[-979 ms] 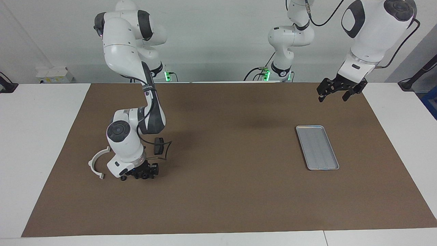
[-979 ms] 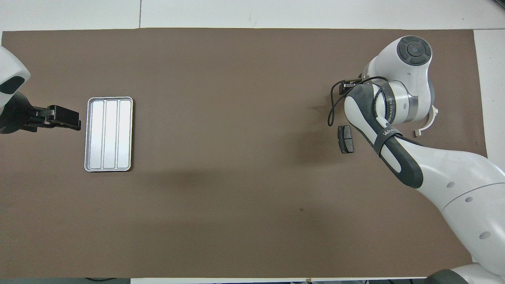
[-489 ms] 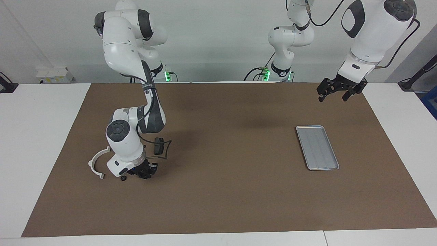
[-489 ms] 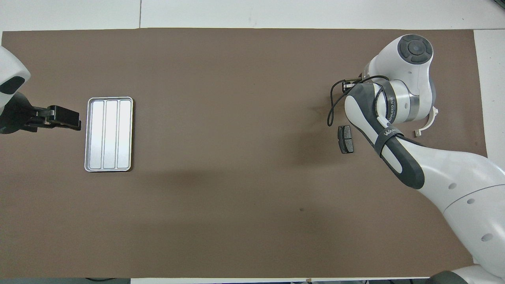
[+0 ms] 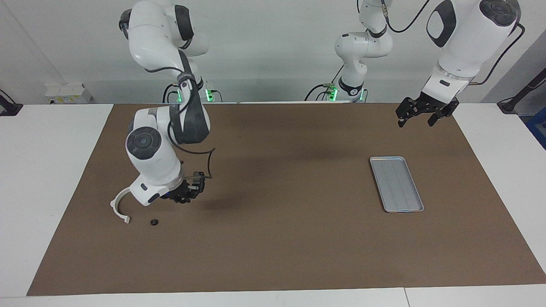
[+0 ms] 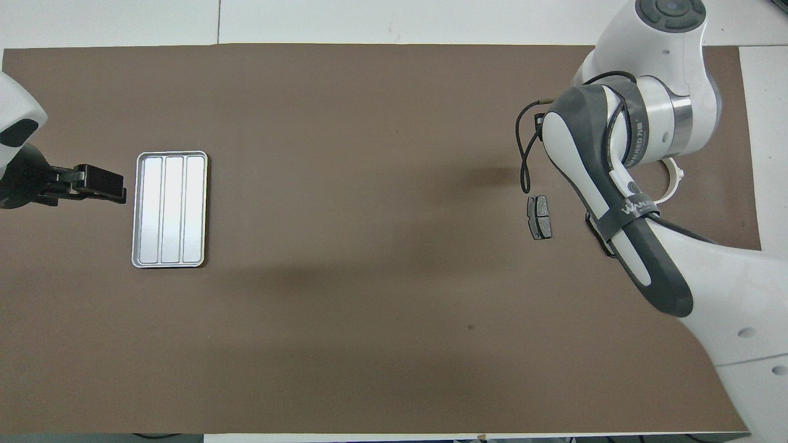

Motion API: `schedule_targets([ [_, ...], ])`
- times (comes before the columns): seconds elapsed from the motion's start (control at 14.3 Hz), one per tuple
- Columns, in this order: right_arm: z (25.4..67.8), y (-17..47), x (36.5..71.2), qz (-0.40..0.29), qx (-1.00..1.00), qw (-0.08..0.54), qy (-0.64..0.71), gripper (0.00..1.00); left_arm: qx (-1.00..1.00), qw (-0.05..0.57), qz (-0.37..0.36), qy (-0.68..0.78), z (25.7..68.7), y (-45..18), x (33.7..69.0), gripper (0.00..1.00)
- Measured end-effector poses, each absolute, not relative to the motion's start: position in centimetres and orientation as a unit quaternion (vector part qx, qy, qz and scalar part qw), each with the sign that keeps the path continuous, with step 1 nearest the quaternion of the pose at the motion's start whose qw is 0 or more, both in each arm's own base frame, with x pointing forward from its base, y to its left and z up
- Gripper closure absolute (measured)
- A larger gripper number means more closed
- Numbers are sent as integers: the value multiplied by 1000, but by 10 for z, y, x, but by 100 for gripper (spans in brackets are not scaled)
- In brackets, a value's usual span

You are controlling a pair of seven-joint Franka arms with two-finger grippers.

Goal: Pick bearing gear from pile to tray
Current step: 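Lift the bearing with the right gripper and carry it toward the table center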

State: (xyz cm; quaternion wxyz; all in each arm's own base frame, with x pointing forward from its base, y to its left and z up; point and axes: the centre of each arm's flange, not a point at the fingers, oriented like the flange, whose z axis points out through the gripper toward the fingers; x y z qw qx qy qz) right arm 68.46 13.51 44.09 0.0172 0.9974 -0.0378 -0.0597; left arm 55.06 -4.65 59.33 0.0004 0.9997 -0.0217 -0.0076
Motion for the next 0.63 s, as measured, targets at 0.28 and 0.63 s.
schedule_targets([
  [0.28,499,266,637,-60,987,2,-149,65,1000,0,-8,-22,593,-47,551,0],
  [0.63,495,399,578,-45,967,-16,-251,65,1000,0,-8,-22,593,-47,551,0],
])
